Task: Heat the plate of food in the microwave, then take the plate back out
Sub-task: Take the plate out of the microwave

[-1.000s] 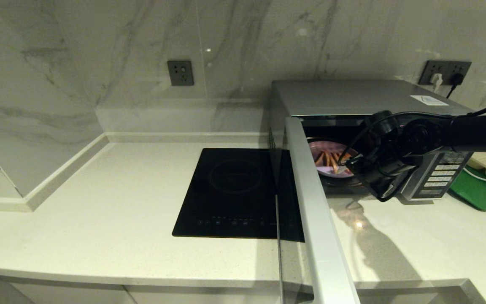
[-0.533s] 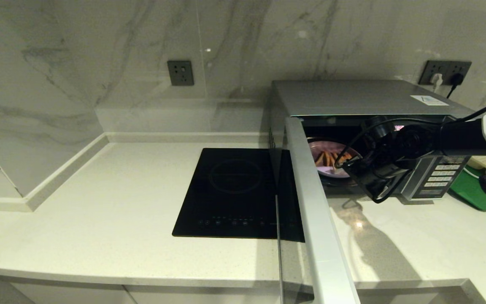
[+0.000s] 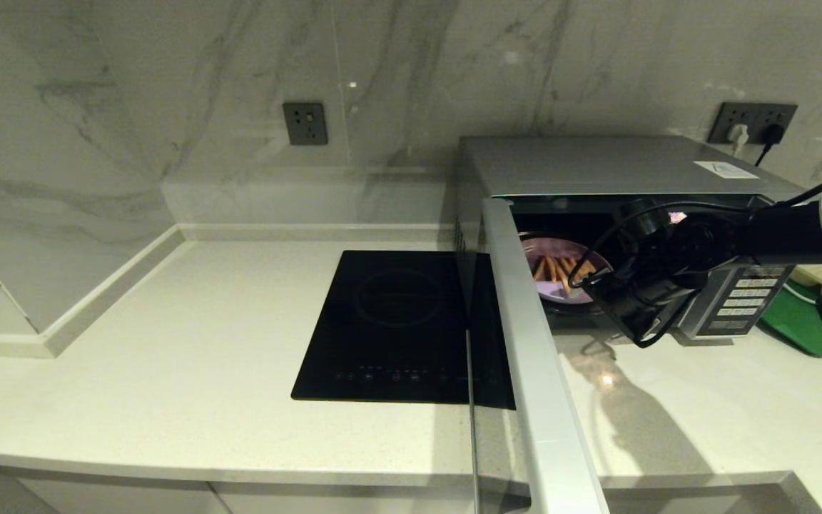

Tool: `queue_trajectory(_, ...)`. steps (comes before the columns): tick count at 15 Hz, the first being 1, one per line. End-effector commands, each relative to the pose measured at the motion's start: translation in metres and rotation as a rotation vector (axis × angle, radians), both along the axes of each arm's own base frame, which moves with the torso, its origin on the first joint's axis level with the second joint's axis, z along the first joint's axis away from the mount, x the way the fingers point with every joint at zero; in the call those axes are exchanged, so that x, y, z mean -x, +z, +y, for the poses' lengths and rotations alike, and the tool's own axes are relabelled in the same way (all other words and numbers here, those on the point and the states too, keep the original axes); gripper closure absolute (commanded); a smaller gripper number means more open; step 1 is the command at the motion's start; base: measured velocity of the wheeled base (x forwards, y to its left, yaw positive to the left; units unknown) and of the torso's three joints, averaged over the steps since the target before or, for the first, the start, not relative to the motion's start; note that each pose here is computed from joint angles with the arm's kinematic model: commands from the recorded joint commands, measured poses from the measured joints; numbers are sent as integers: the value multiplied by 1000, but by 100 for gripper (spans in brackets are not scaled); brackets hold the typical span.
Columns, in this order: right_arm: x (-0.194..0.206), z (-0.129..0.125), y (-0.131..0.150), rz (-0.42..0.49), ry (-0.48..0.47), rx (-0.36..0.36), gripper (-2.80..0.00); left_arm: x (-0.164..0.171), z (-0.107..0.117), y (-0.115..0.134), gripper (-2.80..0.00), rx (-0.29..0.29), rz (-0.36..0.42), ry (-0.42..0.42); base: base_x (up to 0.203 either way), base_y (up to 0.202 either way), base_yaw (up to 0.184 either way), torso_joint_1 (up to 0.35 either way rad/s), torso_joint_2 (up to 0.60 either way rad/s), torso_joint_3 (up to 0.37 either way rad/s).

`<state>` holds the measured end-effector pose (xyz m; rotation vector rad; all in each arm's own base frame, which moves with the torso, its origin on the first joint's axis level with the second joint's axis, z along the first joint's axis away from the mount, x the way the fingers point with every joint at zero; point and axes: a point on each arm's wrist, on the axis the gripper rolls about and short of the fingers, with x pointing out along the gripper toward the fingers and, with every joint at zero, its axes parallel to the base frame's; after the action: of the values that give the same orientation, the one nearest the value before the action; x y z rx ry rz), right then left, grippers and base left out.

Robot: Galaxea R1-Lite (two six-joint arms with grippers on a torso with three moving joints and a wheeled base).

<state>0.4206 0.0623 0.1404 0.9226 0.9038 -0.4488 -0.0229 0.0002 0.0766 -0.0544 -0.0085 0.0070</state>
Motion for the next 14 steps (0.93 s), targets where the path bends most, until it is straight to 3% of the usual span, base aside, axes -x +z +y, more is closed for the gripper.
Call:
queue_trajectory(1,4,-1,6,-6,-4,-4,-280,0,0,0,0,1,0,0,0,0,0,0,0,0)
queue_trajectory(8,11,-14,8,8,-41,-6,-280,0,0,0,0,1,-1,0,0,0,0,0,0,0)
queue_trajectory(14,1,-11,3,0,-13,-38,-280,0,0,0,0,1,0,0,0,0,0,0,0,0)
